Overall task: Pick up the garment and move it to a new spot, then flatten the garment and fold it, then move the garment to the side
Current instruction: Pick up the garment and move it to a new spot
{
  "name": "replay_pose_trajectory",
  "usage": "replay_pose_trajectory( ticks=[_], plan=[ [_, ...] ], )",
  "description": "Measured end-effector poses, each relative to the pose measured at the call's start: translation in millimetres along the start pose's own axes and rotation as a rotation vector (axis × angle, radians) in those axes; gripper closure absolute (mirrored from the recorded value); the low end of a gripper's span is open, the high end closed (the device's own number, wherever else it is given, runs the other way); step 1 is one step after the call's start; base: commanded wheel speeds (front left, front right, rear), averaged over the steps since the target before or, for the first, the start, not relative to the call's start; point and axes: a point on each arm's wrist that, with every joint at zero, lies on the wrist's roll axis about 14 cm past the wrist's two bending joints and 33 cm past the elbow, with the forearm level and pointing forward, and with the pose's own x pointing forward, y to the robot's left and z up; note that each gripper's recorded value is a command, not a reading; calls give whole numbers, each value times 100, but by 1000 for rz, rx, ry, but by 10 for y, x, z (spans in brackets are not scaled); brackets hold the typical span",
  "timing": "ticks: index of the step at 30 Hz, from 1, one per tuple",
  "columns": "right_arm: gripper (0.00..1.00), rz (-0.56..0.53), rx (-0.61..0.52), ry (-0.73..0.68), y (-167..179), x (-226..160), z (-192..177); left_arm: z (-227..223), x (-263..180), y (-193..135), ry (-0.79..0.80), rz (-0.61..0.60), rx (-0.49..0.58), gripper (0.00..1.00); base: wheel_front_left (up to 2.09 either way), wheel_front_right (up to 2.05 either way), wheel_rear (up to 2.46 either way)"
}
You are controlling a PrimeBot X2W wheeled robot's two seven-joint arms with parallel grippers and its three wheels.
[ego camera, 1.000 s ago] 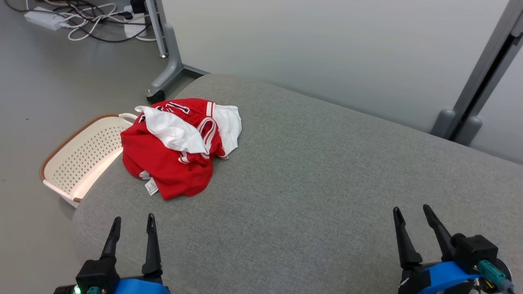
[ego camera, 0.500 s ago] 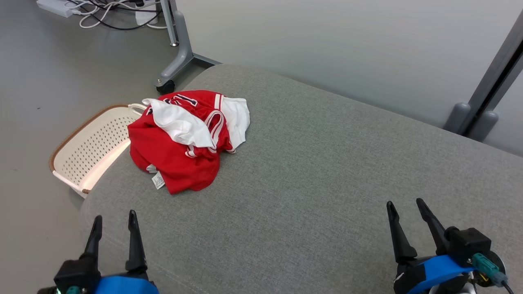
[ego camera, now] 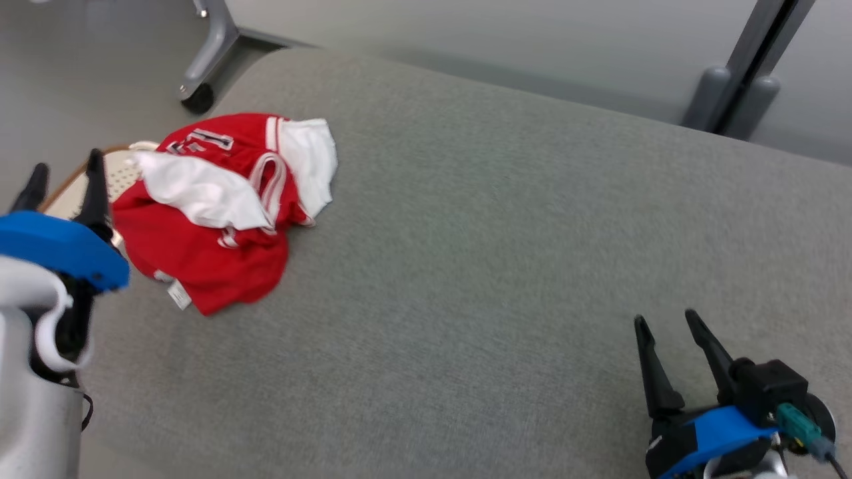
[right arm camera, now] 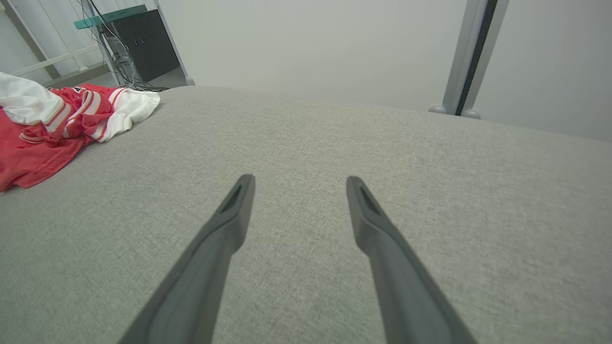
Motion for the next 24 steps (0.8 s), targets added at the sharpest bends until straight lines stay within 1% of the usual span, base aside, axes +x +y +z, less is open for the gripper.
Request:
replay_pose_trajectory(
  ticks=[4, 8, 11, 15, 17, 20, 21, 22, 23, 24],
  plan=[
    [0, -56, 1, 28, -210, -69, -79, -213, 403, -78, 168, 5, -8, 0, 0, 0, 0],
    [0, -123, -4, 55, -446, -170, -148, -559, 676, -122, 345, 36, -29, 0, 0, 0, 0],
    [0, -173, -13, 62, -612, -256, -151, -776, 768, -88, 450, 85, -9, 0, 0, 0, 0],
    [0, -230, -18, 78, -792, -354, -173, -964, 863, -80, 522, 137, 24, 0, 0, 0, 0],
    [0, -247, -16, 90, -850, -380, -205, -1080, 878, -77, 557, 159, 6, 0, 0, 0, 0],
    [0, -256, -19, 100, -884, -395, -233, -1358, 799, -82, 649, 193, -5, 0, 0, 0, 0],
    [0, -262, -13, 104, -898, -413, -247, -1599, 692, -151, 729, 194, -81, 3, 0, 0, 0],
    [0, -264, -12, 106, -902, -418, -249, -1633, 682, -179, 734, 189, -96, 82, 0, 0, 0],
    [0, -265, -11, 108, -907, -422, -255, -1650, 679, -185, 729, 186, -92, 100, 0, 0, 0],
    [0, -266, -10, 108, -910, -425, -255, -1660, 673, -185, 724, 182, -88, 100, 0, 0, 0]
  ],
)
